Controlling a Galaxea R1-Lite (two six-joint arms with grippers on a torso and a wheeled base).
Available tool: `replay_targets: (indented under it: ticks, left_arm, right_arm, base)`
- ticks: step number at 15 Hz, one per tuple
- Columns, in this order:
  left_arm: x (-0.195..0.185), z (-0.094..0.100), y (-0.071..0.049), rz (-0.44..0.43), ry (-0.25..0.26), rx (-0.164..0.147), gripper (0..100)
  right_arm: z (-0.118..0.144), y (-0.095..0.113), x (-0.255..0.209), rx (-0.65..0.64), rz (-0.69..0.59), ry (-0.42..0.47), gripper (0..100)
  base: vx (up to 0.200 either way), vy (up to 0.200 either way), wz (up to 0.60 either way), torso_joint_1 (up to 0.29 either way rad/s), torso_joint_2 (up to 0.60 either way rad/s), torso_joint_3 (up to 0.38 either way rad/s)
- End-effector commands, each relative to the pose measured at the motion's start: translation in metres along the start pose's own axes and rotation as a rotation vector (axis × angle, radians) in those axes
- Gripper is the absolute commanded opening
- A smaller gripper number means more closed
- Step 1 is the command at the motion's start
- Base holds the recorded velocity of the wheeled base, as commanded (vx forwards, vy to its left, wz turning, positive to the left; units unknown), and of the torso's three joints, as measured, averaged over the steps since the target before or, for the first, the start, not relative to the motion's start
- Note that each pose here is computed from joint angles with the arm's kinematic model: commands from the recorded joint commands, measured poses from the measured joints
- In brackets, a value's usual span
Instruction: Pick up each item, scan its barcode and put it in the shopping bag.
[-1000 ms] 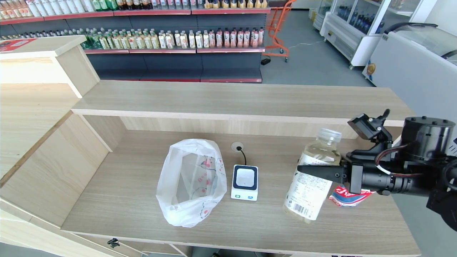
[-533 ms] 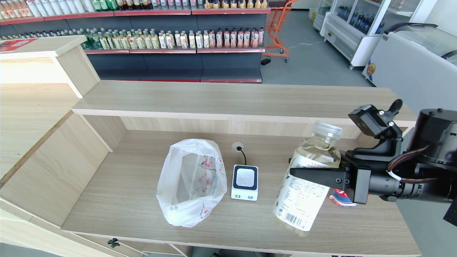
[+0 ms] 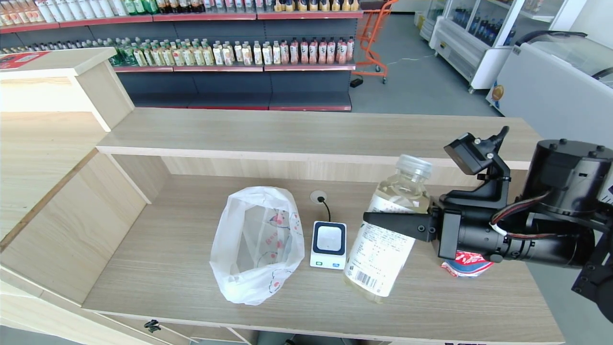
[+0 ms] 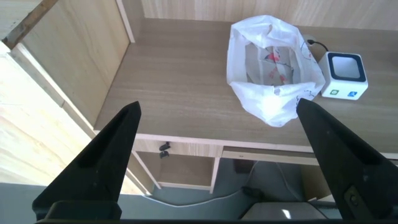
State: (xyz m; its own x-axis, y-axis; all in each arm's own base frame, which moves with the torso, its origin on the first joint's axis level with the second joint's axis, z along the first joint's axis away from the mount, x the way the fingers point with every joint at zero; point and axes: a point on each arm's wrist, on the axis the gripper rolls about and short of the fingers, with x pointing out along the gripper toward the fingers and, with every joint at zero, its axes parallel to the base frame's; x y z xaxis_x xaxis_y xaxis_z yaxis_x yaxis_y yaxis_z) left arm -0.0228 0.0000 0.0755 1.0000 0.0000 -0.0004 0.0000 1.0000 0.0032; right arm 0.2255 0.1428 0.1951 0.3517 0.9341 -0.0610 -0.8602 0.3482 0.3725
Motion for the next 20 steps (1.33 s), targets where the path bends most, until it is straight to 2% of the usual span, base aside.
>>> replay_targets:
  ticks: [1, 12, 13, 14, 16, 18, 20]
  left_arm:
    - [0.000, 0.000, 0.000, 0.000, 0.000, 0.000, 100]
    - [0.000, 0.000, 0.000, 0.000, 0.000, 0.000, 100]
    - [0.000, 0.000, 0.000, 0.000, 0.000, 0.000, 100]
    - [0.000, 0.000, 0.000, 0.000, 0.000, 0.000, 100]
    - [0.000, 0.000, 0.000, 0.000, 0.000, 0.000, 100]
    - [0.000, 0.000, 0.000, 0.000, 0.001, 0.000, 100]
    - [0.000, 0.000, 0.000, 0.000, 0.000, 0.000, 100]
  right_arm:
    - [-0.002, -0.003, 0.003, 0.005, -0.001, 0.007, 0]
    - [-0.001, -0.006, 0.002, -0.023, -0.020, 0.004, 0]
    - [-0.003, -0.012, -0.003, -0.081, -0.062, 0.006, 0]
    - [-0.008, -0.030, -0.017, -0.252, -0.163, 0.033, 0]
    - [-0.011, -0.061, -0.053, -0.662, -0.444, 0.188, 0]
    - [-0.004, -0.064, -0.085, -0.885, -0.594, 0.250, 0]
    - [-0.001, -0.057, -0.090, -0.988, -0.618, 0.271, 0]
  base:
    - [0.000, 0.000, 0.00, 0.000, 0.00, 0.000]
    - [0.000, 0.000, 0.00, 0.000, 0.00, 0.000]
    - [0.000, 0.000, 0.00, 0.000, 0.00, 0.000]
    - [0.000, 0.000, 0.00, 0.000, 0.00, 0.000]
    - [0.000, 0.000, 0.00, 0.000, 0.00, 0.000]
    - [0.000, 0.000, 0.00, 0.000, 0.00, 0.000]
    - [0.000, 0.000, 0.00, 0.000, 0.00, 0.000]
